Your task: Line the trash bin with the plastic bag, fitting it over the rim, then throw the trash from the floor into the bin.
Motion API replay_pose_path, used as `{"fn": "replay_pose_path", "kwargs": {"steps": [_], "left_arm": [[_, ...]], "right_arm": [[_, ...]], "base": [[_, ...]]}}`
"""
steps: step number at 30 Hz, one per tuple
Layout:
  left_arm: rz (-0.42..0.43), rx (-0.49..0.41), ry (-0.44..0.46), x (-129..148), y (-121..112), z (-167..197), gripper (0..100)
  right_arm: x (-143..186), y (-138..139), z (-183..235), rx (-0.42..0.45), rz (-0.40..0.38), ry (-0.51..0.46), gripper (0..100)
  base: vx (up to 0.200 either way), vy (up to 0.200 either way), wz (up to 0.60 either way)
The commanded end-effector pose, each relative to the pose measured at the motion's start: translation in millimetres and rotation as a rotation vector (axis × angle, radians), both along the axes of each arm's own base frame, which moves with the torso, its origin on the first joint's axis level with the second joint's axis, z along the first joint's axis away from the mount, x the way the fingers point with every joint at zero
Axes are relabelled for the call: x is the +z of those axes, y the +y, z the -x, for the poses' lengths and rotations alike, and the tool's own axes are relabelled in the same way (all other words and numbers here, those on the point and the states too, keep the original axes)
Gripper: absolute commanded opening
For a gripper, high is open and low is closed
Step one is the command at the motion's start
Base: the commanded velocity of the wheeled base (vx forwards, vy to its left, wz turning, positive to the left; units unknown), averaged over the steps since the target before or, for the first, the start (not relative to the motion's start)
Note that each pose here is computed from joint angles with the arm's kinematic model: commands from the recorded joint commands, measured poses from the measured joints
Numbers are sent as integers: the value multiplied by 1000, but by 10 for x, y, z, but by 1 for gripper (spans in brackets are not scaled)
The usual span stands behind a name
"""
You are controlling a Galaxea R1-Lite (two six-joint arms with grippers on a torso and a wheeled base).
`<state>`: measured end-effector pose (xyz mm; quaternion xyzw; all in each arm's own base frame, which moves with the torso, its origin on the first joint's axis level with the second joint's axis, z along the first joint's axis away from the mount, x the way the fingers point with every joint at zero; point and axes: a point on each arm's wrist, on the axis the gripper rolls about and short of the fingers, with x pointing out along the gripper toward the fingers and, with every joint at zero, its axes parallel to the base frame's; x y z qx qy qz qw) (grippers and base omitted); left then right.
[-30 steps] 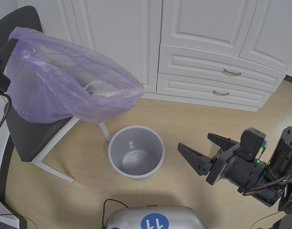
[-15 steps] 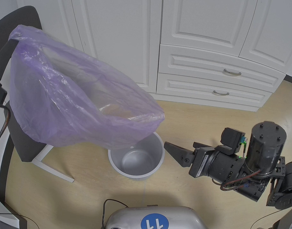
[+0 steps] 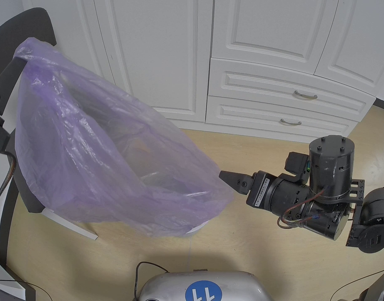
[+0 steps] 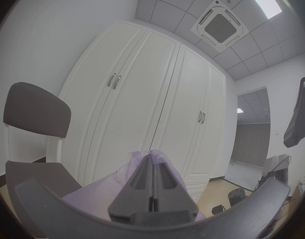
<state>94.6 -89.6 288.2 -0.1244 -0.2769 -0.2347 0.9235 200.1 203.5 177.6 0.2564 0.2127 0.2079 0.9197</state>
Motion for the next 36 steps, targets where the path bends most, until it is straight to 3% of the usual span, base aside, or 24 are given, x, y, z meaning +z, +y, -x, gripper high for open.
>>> {"fn": "replay_pose_path", "kwargs": {"steps": [1,11,24,36], "left_arm": [[1,-1,-1,1,-2,1,0],[5,-5,-4,8,-1,8,0],[4,-32,-6,7,-27,35,0],[2,-32,-5,3,-27,35,0]], "right_arm": [[-36,-9,-39,-9,14,10,100],[-204,33,-82,38,37,64,100],[-489,202,53,185,60,176,100],[-612,233,40,197,25,142,100]], "base": [[0,0,0],[0,0,0],[0,0,0],[0,0,0]]}}
